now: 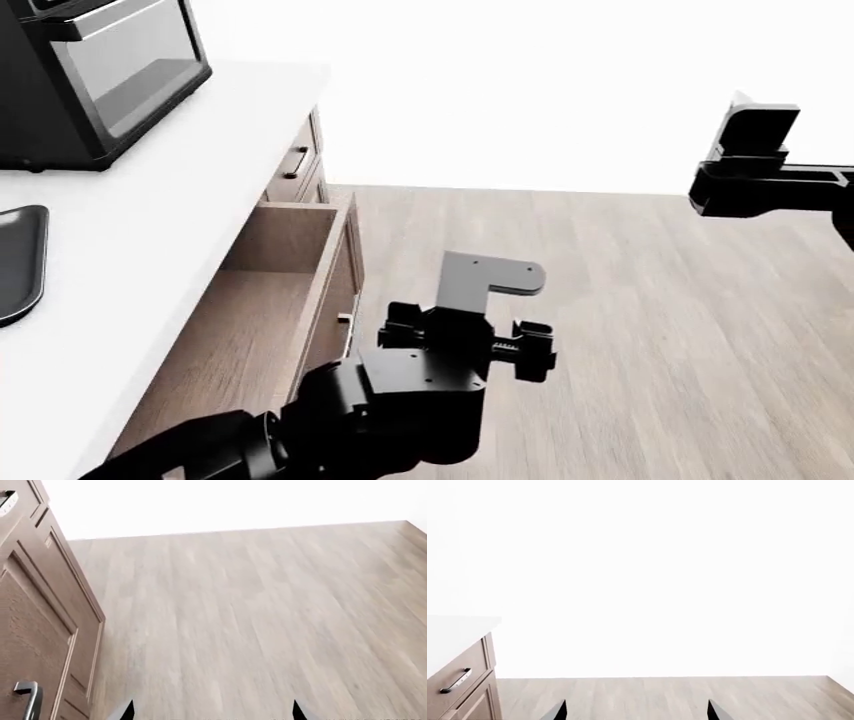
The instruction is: Close the right drawer.
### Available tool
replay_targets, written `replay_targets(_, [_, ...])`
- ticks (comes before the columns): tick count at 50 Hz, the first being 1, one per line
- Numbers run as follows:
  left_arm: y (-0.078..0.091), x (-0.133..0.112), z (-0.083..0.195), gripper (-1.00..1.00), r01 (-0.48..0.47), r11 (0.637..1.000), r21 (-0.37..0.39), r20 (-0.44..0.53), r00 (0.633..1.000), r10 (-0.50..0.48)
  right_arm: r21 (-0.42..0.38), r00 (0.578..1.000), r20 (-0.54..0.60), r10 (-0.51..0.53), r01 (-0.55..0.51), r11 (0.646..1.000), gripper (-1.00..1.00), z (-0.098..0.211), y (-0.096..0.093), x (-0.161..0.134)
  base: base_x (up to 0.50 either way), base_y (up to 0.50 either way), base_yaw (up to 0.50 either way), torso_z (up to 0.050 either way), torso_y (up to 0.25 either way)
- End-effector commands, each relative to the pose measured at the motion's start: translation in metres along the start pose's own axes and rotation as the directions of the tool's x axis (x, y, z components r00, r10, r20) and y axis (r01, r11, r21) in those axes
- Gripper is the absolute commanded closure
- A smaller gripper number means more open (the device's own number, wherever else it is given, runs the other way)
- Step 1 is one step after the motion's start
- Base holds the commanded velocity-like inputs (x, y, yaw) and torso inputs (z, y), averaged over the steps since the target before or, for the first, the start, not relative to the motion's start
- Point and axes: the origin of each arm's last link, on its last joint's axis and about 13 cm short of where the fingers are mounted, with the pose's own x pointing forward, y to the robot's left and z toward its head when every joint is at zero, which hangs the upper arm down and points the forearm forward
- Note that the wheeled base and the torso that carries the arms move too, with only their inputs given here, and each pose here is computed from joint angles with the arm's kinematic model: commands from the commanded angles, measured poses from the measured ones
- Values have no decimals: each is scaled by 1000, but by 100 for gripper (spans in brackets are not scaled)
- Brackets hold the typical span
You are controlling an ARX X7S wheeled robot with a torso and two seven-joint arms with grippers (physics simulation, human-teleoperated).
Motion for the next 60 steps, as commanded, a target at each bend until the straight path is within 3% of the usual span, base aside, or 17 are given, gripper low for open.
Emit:
replay_targets(1, [3, 1, -3, -100, -4, 1000, -12, -12, 1000, 4, -4, 1000, 2, 4, -4, 1000, -100, 1, 1, -1, 0, 0, 0, 0, 0])
replay_targets(15, [9, 11, -37, -100, 3, 1000, 14, -45, 999, -3, -5, 1000, 3, 5, -5, 1000, -100, 2, 1, -1, 0, 0, 0, 0, 0])
replay_targets(29, [14, 15, -48, -100, -5, 1000, 22, -75, 997, 7, -3, 1000, 1, 3, -3, 1000, -100, 1, 1, 0, 0, 0, 0, 0, 0])
replay_targets(60, [45, 39, -74, -100, -101, 995, 12, -142, 985, 101, -7, 1000, 11, 6, -6, 1000, -100, 4, 1, -2, 0, 0, 0, 0, 0])
